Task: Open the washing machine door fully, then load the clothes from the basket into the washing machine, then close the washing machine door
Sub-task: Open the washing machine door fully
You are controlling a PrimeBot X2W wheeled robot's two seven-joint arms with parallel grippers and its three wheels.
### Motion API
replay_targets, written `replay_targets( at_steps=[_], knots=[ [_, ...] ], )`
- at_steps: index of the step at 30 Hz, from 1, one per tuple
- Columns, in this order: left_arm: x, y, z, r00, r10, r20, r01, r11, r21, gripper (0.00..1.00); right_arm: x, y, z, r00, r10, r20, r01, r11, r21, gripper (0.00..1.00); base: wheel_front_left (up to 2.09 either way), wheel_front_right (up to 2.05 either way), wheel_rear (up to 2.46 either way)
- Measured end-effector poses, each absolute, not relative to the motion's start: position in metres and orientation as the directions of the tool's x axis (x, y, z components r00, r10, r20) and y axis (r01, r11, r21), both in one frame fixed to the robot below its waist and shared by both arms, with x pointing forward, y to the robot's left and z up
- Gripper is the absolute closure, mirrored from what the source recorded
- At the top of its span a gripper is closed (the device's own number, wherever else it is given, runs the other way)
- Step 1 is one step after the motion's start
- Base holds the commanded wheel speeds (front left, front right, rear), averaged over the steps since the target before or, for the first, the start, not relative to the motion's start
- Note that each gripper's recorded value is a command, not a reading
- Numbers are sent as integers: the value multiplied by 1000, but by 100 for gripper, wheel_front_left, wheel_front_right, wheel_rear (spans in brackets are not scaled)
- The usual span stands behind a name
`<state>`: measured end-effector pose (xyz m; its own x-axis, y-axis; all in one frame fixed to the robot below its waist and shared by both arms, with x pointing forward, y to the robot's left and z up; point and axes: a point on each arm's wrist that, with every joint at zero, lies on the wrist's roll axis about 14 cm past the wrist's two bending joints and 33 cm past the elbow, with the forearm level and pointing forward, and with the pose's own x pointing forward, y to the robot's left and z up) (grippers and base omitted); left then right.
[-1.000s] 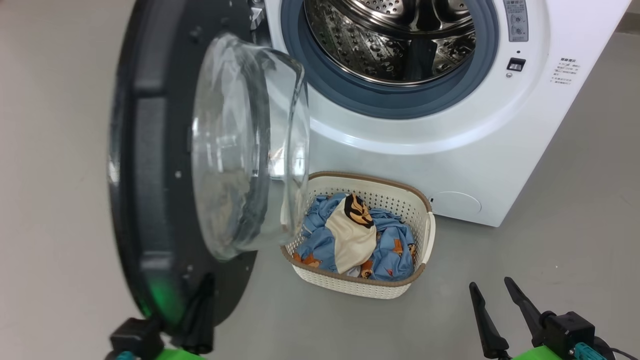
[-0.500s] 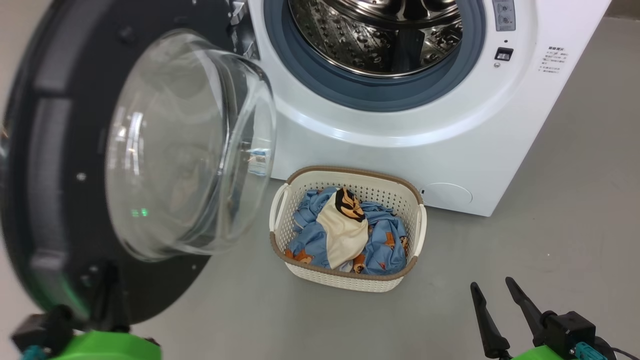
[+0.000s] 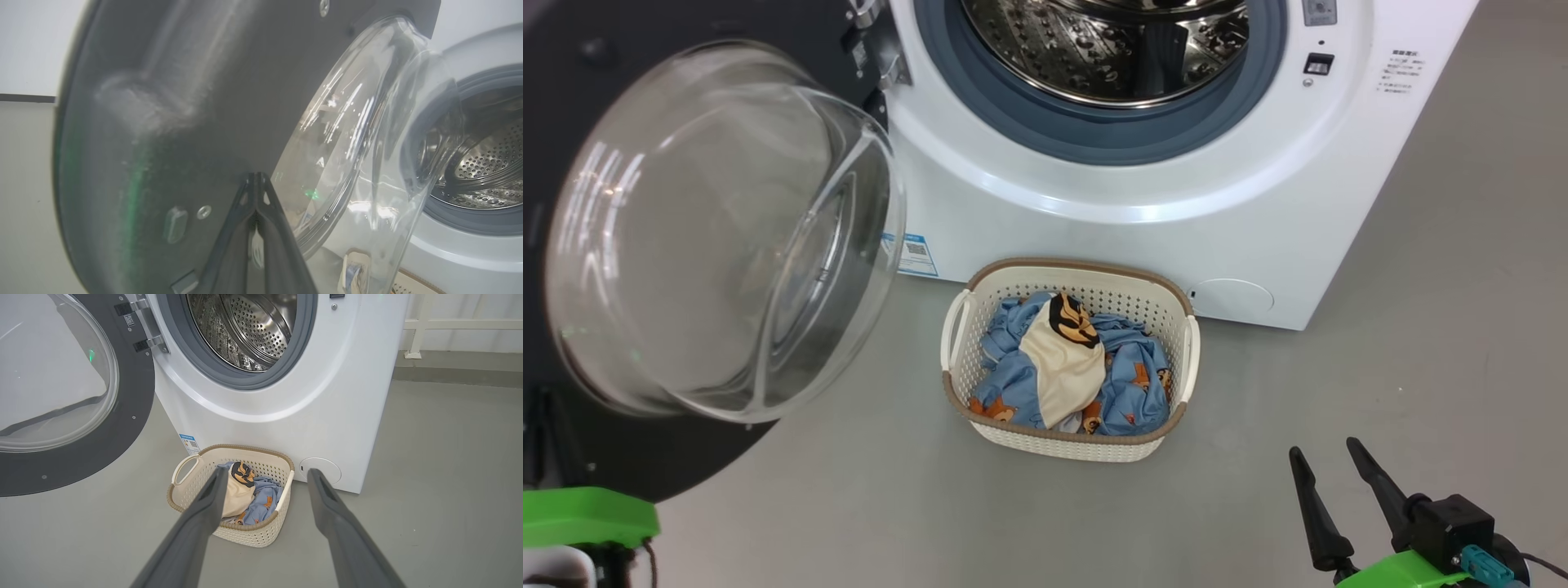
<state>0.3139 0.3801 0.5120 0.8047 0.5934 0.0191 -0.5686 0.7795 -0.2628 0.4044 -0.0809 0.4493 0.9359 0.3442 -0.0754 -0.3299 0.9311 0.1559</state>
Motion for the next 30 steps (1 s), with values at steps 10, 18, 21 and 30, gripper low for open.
replay_targets(
  at_steps=[10,18,21,30],
  knots=[
    [318,392,509,796,605,22,-581,773,-256,100,406,-85,450,941,331,-73,-317,935,156,0,0,0,0],
    [310,407,505,772,635,12,-613,751,-245,100,406,-85,451,941,330,-70,-317,936,155,0,0,0,0],
    [310,411,504,767,641,8,-621,746,-241,100,406,-87,451,942,328,-72,-314,937,155,0,0,0,0],
    [313,416,508,768,640,22,-621,753,-219,100,404,-90,451,945,319,-72,-306,940,151,0,0,0,0]
  ],
)
